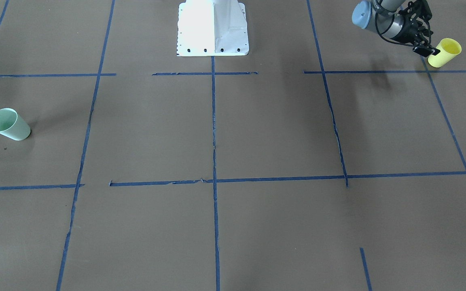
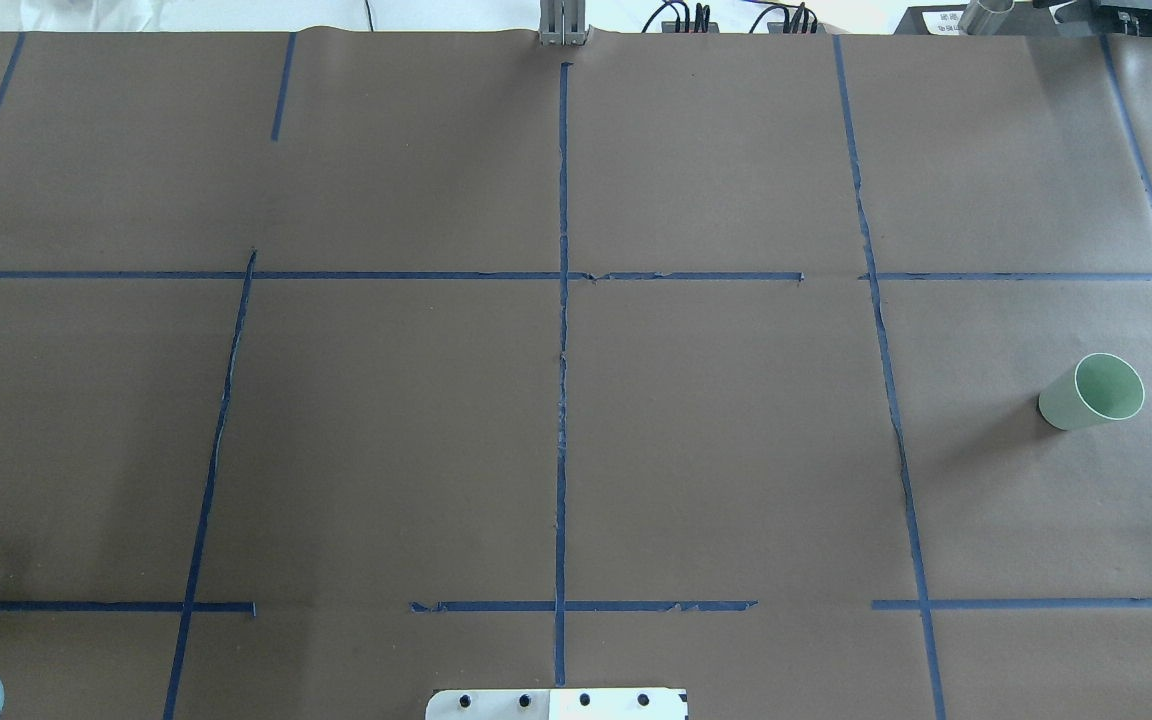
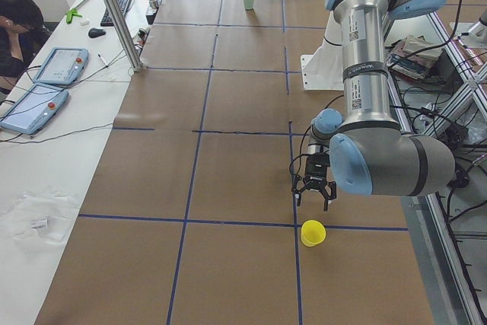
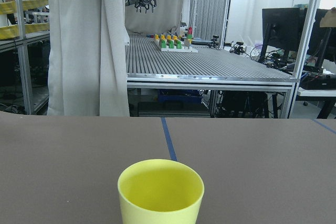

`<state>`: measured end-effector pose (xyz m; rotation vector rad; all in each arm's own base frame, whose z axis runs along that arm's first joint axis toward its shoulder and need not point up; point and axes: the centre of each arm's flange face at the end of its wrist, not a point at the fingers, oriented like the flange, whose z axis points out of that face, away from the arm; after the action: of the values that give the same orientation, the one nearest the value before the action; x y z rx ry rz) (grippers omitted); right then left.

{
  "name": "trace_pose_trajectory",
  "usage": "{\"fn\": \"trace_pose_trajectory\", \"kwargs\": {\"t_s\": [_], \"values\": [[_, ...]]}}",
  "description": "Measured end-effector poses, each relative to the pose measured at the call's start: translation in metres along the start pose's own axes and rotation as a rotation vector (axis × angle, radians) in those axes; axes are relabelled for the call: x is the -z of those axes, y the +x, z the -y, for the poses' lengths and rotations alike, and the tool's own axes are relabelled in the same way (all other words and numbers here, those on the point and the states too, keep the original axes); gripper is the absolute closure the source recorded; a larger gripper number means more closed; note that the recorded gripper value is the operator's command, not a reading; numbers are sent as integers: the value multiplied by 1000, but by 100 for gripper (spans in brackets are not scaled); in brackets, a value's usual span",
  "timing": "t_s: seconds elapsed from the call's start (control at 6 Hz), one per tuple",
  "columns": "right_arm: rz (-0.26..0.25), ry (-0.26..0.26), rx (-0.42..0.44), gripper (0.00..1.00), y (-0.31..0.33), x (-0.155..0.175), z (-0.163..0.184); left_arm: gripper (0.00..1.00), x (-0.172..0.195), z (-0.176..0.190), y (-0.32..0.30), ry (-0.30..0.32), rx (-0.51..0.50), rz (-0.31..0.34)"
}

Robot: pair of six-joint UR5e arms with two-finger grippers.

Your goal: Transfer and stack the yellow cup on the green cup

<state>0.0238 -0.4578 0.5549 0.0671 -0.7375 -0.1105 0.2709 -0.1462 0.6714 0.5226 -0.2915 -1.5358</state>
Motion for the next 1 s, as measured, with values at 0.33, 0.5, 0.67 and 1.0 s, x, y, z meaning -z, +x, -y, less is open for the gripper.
{"fn": "trace_pose_trajectory", "kwargs": {"t_s": [0.33,0.5,0.67,1.0], "values": [[0,0,-1,0,0,0,0,0,-26,-22,-11,24,-20,-13],[0,0,-1,0,0,0,0,0,-40,-29,-15,30,-27,-17],[1,1,-6,0,-1,0,1,0,-49,-33,-17,31,-30,-19],[4,6,-16,0,-3,2,4,0,-59,-35,-18,33,-41,-22]]}}
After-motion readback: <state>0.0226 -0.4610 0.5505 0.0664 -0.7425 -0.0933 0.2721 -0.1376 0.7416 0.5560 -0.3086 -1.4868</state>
